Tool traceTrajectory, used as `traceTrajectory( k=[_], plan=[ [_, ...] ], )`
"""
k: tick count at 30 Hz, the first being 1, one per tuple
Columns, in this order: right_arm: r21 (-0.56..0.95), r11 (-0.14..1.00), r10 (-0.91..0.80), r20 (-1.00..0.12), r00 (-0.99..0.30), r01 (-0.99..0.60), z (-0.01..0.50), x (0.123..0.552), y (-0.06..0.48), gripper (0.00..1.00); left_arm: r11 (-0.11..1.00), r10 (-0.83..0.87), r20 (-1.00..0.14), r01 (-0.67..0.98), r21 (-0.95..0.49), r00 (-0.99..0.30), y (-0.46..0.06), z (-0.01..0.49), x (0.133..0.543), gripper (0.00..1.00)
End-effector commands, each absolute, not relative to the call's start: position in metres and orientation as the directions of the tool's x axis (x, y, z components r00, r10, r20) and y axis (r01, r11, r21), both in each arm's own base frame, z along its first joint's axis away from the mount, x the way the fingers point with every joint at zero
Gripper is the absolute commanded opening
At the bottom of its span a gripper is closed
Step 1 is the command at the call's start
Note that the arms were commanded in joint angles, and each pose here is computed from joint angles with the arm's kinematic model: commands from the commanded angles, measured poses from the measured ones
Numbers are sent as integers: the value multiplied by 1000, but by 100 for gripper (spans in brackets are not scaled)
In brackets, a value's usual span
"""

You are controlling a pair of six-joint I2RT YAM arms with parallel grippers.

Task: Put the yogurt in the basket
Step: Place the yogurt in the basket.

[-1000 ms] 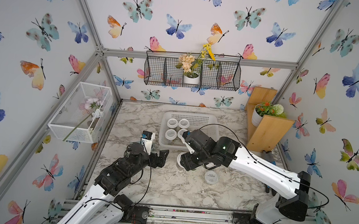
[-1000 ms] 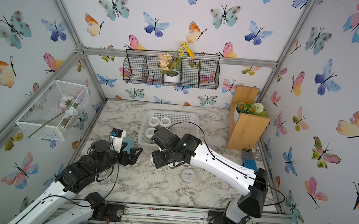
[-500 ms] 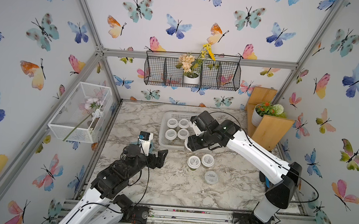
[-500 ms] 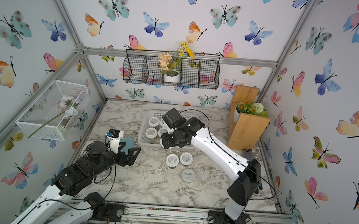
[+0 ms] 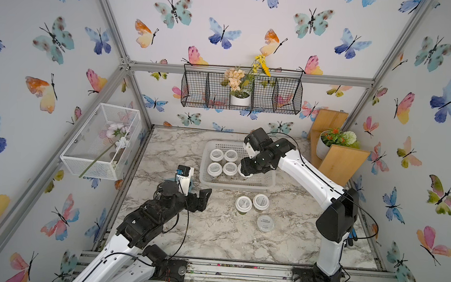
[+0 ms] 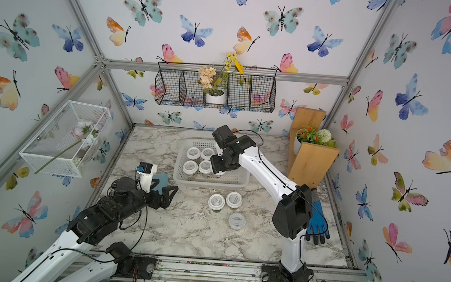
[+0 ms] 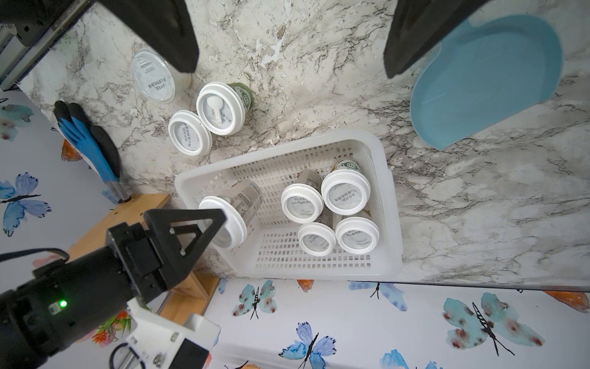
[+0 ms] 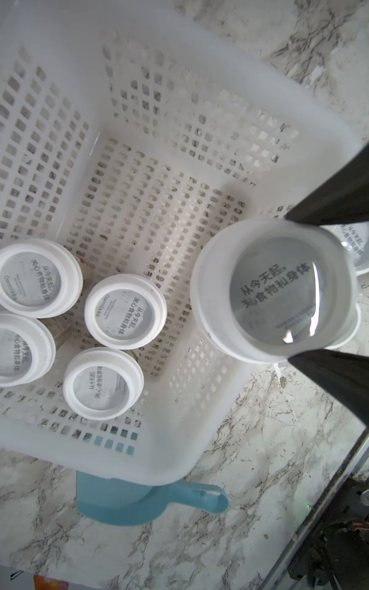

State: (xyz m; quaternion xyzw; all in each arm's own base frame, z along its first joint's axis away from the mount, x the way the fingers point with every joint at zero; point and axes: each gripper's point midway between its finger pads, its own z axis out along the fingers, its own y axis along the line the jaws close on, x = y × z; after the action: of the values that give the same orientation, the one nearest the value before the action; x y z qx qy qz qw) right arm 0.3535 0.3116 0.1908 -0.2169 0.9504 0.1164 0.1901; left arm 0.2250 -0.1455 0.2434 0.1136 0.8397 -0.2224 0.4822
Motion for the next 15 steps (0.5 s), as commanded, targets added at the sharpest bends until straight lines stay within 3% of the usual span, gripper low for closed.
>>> traceTrajectory(
  k=[1,15],
  plan=[
    [128,882,-362,-432,-826,-453,192,374,309,59,851,-1,-857,450,-272,-516,-154,242,221,96],
    [76,914,-325,-446,-834,-397,162,435,312,59,835,30,-836,474,-281,-548,-164,232,222,96]
  ],
)
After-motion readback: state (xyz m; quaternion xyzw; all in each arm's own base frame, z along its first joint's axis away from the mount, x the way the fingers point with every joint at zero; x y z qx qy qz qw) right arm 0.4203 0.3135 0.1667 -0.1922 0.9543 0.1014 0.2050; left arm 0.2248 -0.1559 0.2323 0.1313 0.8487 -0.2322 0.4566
